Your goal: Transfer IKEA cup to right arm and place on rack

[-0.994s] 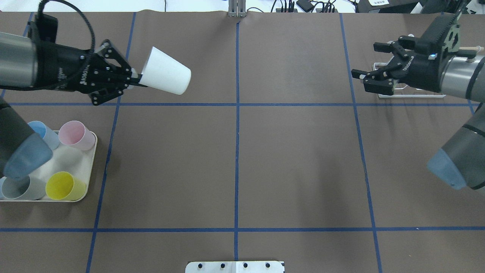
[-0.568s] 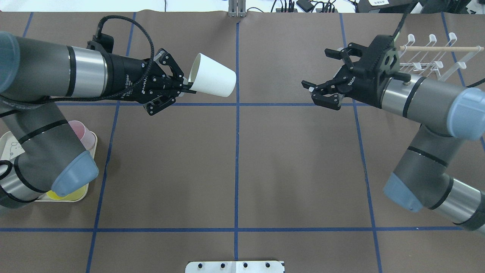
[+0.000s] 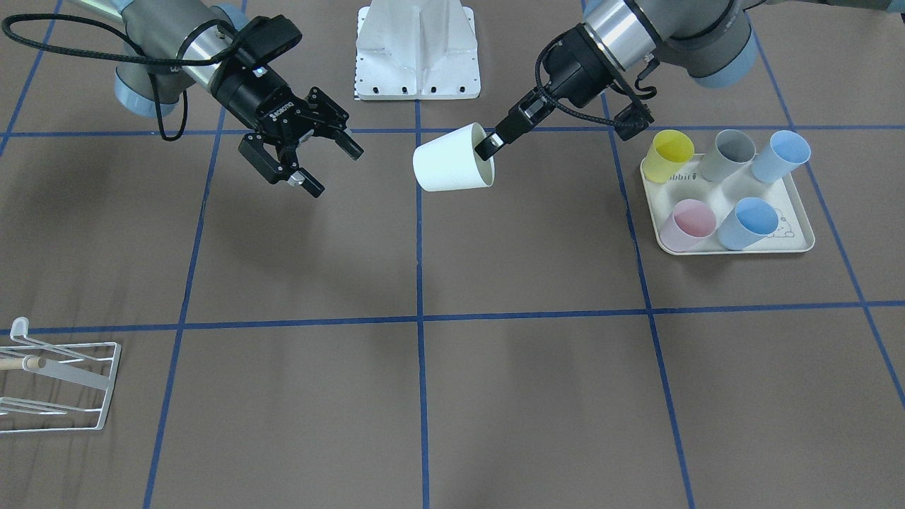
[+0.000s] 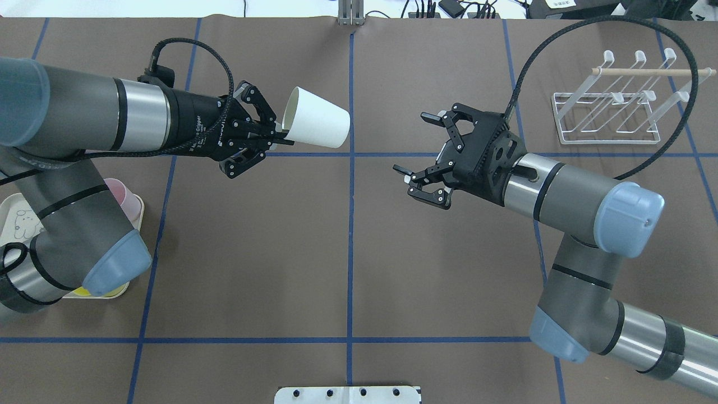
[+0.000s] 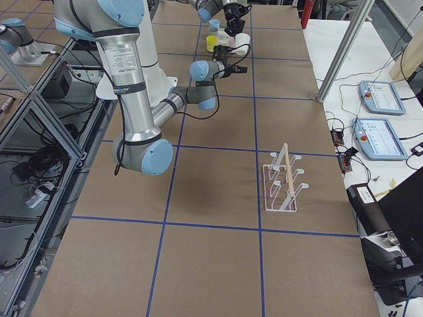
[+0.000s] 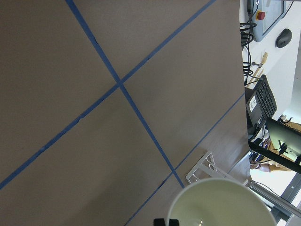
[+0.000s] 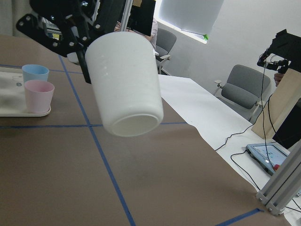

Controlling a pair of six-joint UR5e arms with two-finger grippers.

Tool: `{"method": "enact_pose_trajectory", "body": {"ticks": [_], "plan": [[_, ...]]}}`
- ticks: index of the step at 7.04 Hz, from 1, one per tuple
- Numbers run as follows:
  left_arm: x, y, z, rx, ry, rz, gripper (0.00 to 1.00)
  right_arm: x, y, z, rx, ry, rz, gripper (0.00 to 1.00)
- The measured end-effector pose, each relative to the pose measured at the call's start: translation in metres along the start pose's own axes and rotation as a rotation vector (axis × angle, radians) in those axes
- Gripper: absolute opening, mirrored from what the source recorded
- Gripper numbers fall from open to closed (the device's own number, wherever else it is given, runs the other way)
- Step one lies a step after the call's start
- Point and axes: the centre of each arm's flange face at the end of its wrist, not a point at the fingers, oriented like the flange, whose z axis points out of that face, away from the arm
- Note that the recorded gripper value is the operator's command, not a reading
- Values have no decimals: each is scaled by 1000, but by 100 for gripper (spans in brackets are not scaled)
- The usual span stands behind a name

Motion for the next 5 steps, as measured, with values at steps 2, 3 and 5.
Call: {"method": "enact_pose_trajectory", "body": {"ticks": [2, 3, 5], "plan": [[-3, 4, 2, -12, -8, -7, 0, -24, -12, 12, 3, -14, -21, 97], [-5, 7, 4, -19, -13, -7, 0, -37, -20, 18, 6, -10, -22, 98], [-12, 16, 10, -38, -23, -4, 0, -55, -34, 26, 23, -2, -15, 98]]}}
